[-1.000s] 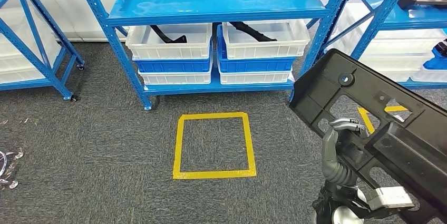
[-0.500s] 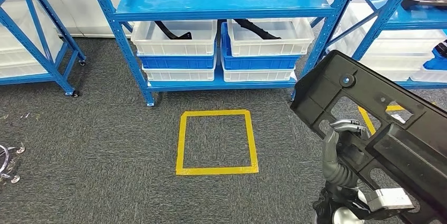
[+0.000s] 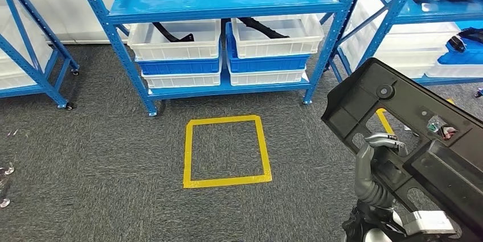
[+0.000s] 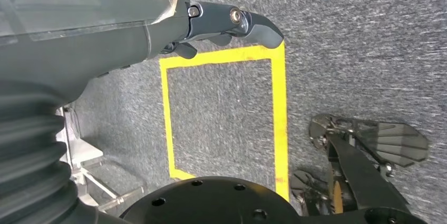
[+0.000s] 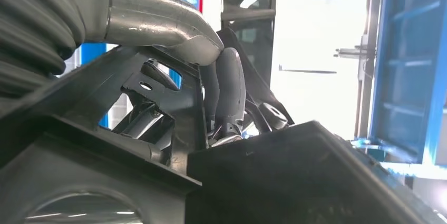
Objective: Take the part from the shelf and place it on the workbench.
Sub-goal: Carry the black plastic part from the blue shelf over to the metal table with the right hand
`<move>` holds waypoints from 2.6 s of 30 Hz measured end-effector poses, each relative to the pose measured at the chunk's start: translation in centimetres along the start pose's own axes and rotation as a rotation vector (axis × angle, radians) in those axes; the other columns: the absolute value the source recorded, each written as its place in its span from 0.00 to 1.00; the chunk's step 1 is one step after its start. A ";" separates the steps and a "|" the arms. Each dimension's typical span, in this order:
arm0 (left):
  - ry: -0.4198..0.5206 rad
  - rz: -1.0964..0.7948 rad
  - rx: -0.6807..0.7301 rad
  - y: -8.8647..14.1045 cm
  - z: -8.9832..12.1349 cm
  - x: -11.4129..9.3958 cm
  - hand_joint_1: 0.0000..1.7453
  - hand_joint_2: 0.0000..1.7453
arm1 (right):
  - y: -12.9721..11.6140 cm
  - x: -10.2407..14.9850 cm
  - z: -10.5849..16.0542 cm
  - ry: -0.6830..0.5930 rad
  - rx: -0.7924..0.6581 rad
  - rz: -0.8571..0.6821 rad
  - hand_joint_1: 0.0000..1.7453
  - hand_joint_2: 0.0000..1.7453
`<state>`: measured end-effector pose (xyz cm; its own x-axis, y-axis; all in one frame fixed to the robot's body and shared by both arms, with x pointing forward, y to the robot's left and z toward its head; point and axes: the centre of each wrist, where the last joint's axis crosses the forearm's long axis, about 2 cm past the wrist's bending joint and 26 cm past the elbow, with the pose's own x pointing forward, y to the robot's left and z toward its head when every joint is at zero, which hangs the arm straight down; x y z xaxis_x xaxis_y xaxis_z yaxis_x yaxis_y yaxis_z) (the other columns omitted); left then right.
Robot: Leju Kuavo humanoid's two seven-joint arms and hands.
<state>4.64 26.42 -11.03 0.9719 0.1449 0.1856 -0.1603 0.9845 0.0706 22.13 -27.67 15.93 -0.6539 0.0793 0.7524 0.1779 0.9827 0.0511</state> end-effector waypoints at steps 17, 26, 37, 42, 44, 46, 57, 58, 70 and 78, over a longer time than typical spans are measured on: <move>0.005 0.052 0.015 -0.6 0.1 -0.1 0.00 1.00 | 2.0 -0.9 -2.5 -0.018 0.034 -0.055 1.00 1.00; 0.014 0.055 0.014 -0.8 0.2 -0.2 0.00 1.00 | 2.1 -1.2 -2.6 -0.010 0.038 -0.055 1.00 1.00; 0.032 0.120 0.038 -0.8 0.1 0.3 0.00 1.00 | 3.0 -1.4 -3.7 -0.011 0.050 -0.080 1.00 1.00; 0.036 0.120 0.036 -0.8 0.2 -0.2 0.00 1.00 | 2.9 -1.5 -2.9 0.011 0.035 -0.069 1.00 1.00; 0.034 0.121 0.026 -0.7 0.1 -0.3 0.00 1.00 | 2.7 -1.5 -2.3 0.017 0.028 -0.061 1.00 1.00; 0.034 0.125 0.022 -0.6 0.1 -0.3 0.00 1.00 | 2.6 -1.4 -1.7 0.019 0.025 -0.056 1.00 1.00; 0.046 0.136 0.033 -0.9 0.2 -0.3 0.00 1.00 | 2.3 -1.0 -0.1 0.038 0.028 -0.052 1.00 1.00; 0.045 0.136 0.039 -0.9 0.2 -0.4 0.00 1.00 | 2.3 -1.0 0.0 0.038 0.029 -0.051 1.00 1.00; 0.121 0.193 0.275 -2.4 0.7 -0.9 0.00 1.00 | 3.1 -0.7 2.6 0.049 0.091 -0.151 1.00 1.00; 0.163 0.212 0.265 -3.3 0.9 -1.0 0.00 1.00 | 3.6 -1.6 2.5 0.062 0.145 -0.187 1.00 1.00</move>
<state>4.06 22.92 -10.58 0.9237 0.3772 0.0666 -0.3789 0.8746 0.3025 21.99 -23.85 13.25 -0.6184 -0.1119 0.7779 -0.0518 0.9935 0.1017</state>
